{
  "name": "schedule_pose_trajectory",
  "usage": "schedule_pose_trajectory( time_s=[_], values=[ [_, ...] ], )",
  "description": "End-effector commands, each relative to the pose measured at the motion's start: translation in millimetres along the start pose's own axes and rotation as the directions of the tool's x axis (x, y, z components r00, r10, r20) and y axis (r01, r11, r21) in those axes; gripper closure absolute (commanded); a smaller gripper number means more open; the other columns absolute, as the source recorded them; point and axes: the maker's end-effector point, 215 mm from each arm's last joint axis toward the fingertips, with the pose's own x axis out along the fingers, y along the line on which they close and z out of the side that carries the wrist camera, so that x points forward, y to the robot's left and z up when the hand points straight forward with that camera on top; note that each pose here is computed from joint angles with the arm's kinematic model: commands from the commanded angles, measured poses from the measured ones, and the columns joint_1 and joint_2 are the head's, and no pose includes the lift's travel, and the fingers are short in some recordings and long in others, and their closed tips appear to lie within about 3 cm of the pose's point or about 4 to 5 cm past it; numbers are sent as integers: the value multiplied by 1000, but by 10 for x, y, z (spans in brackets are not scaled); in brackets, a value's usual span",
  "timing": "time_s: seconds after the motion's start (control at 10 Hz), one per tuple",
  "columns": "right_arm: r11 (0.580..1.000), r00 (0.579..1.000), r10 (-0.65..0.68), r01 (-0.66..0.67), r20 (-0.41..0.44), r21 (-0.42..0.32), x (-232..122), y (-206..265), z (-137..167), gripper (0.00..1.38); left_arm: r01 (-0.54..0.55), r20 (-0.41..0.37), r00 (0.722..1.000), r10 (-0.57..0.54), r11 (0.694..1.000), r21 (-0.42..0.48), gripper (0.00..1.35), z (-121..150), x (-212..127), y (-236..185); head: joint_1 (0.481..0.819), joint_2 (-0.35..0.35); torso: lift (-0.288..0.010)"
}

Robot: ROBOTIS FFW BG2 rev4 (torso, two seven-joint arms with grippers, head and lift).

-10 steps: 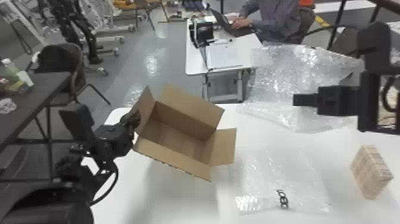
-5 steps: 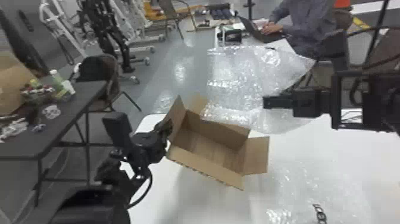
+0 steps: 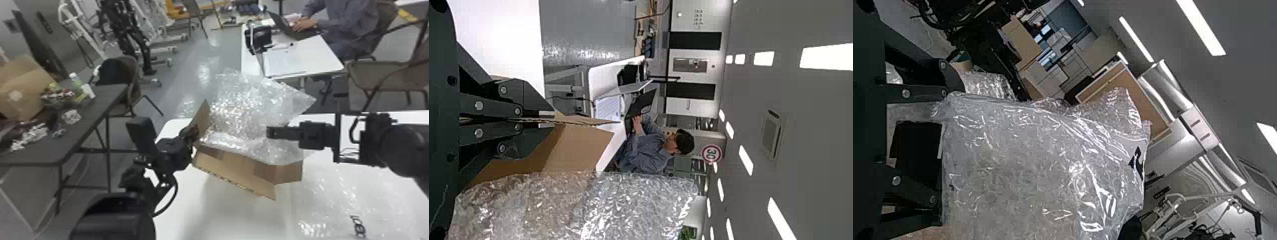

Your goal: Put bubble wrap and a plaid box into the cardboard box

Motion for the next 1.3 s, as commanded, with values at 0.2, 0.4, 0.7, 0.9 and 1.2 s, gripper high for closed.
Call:
schedule_pose_trajectory(
  time_s=[0.2, 0.4, 0.7, 0.9, 1.2],
  values=[
    [990, 999, 25, -21, -30, 138, 121, -160, -398, 1223, 6, 4, 1000, -6, 1000, 2, 1231, 25, 38, -31, 624, 350, -108],
    [987, 996, -35, 47, -76, 157, 58, -405, -592, 1223, 16, 6, 1000, -16, 1000, 3, 1231, 31, 72, -74, 640, 350, -108],
    [988, 994, -76, 85, -77, 128, -36, -665, -646, 791, 21, 8, 1000, -22, 1000, 5, 1231, 39, 107, -102, 660, 350, -108],
    [993, 997, -45, 52, -69, 106, -20, -606, -585, -1, 24, 5, 1000, -24, 1000, 6, 1231, 28, 116, -114, 660, 350, -108],
    [999, 998, -8, 11, -64, 50, 79, -364, -397, 363, 20, 8, 1000, -20, 1000, 1, 1231, 18, 82, -76, 653, 350, -108]
  ],
)
